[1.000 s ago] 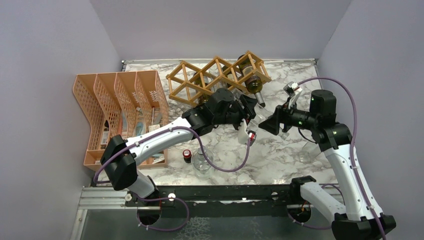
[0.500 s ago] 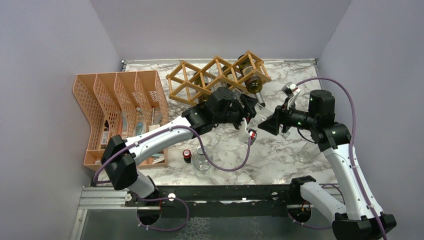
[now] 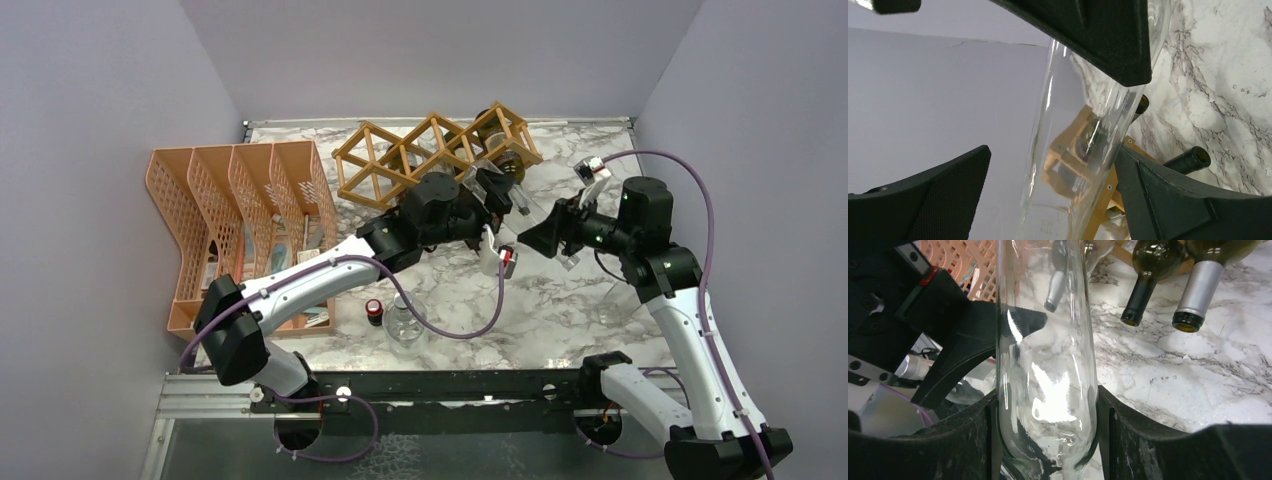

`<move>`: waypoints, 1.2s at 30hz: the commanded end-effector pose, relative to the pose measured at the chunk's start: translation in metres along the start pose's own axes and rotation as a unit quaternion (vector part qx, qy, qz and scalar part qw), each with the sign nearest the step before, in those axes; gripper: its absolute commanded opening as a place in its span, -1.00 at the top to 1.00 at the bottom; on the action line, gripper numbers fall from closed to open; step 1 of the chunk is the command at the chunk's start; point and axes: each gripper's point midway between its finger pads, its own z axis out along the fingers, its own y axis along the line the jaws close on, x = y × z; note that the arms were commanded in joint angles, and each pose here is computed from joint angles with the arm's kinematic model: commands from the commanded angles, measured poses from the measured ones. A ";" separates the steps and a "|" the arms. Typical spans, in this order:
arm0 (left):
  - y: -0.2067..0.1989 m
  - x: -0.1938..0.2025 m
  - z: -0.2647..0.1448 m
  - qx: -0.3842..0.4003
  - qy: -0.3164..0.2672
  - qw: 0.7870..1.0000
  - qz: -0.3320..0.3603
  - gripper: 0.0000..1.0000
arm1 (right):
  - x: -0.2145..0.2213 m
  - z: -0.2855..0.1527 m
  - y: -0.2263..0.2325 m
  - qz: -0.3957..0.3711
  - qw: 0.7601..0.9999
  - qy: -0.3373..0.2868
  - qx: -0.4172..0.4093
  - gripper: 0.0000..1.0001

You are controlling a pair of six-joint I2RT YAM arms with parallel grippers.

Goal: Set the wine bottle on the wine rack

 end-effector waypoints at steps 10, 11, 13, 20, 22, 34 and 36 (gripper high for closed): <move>0.121 -0.014 -0.095 -0.300 -0.010 0.938 -0.171 -0.96 | -0.043 0.022 -0.005 0.016 0.996 -0.087 -0.014 0.98; 0.125 -0.012 -0.101 -0.316 -0.008 0.926 -0.207 -0.96 | -0.042 0.024 -0.006 0.020 0.996 -0.089 -0.015 0.98; 0.132 -0.006 -0.116 -0.348 -0.001 0.899 -0.264 -0.96 | -0.044 0.027 -0.006 0.024 0.995 -0.095 -0.017 0.97; 0.138 0.011 -0.149 -0.427 0.009 0.804 -0.414 -0.97 | -0.039 0.053 0.012 0.028 0.996 -0.083 -0.026 0.98; 0.137 0.016 -0.161 -0.449 0.011 0.769 -0.455 -0.97 | -0.033 0.066 0.024 0.021 0.997 -0.075 -0.024 0.98; 0.119 0.013 -0.193 -0.431 0.039 0.726 -0.535 -0.98 | 0.014 0.162 0.086 0.014 1.000 -0.010 -0.007 0.98; 0.118 0.012 -0.198 -0.433 0.038 0.724 -0.536 -0.98 | 0.015 0.173 0.089 0.018 1.000 -0.012 0.003 0.98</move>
